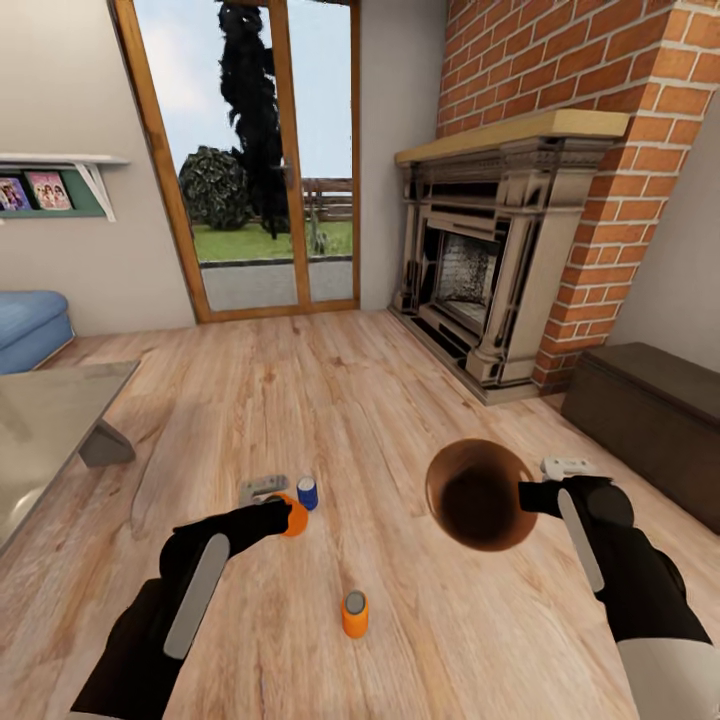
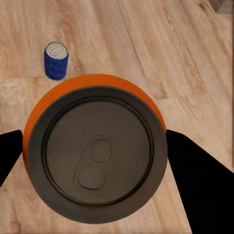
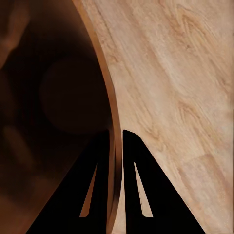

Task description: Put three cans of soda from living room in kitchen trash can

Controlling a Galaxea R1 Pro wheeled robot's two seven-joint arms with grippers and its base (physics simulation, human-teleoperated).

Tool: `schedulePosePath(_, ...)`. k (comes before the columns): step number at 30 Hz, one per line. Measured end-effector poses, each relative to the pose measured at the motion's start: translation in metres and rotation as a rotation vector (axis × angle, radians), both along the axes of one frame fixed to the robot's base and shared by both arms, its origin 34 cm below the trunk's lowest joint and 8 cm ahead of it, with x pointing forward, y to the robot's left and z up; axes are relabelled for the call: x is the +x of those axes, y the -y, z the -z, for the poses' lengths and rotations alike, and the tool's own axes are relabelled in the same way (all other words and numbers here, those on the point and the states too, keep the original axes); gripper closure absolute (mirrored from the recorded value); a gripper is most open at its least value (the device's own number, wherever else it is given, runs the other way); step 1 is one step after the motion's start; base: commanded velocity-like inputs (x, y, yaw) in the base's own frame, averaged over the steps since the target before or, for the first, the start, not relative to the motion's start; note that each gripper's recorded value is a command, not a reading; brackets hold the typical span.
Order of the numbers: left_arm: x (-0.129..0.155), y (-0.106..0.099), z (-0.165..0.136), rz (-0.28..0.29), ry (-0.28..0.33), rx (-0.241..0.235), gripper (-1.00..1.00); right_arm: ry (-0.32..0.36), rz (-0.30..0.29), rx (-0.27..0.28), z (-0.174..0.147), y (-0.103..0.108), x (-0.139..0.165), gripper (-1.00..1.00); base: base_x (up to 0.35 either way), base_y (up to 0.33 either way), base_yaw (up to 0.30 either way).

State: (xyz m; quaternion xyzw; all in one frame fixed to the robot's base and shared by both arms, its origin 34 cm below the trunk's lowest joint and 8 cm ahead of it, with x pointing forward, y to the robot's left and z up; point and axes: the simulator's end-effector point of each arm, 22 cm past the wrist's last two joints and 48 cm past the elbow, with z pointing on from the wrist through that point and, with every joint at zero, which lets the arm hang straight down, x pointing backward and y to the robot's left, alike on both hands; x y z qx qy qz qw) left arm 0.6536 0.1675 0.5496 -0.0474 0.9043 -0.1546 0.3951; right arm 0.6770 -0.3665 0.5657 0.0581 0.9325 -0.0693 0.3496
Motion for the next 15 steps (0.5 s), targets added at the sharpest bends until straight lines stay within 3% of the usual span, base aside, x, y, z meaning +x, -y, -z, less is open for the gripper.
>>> schedulePosePath(7, -0.004, 0.005, -0.028, 0.021, -0.026, 0.017, 1.0, -0.059, -0.012, -0.02, 0.007, -0.007, -0.002, 1.0, 0.0, 0.0, 0.0)
schedulePosePath(15, -0.003, 0.041, -0.059, 0.058, -0.038, -0.039, 1.0, -0.1, -0.042, -0.003, 0.006, -0.029, -0.001, 1.0, 0.0, 0.0, 0.0)
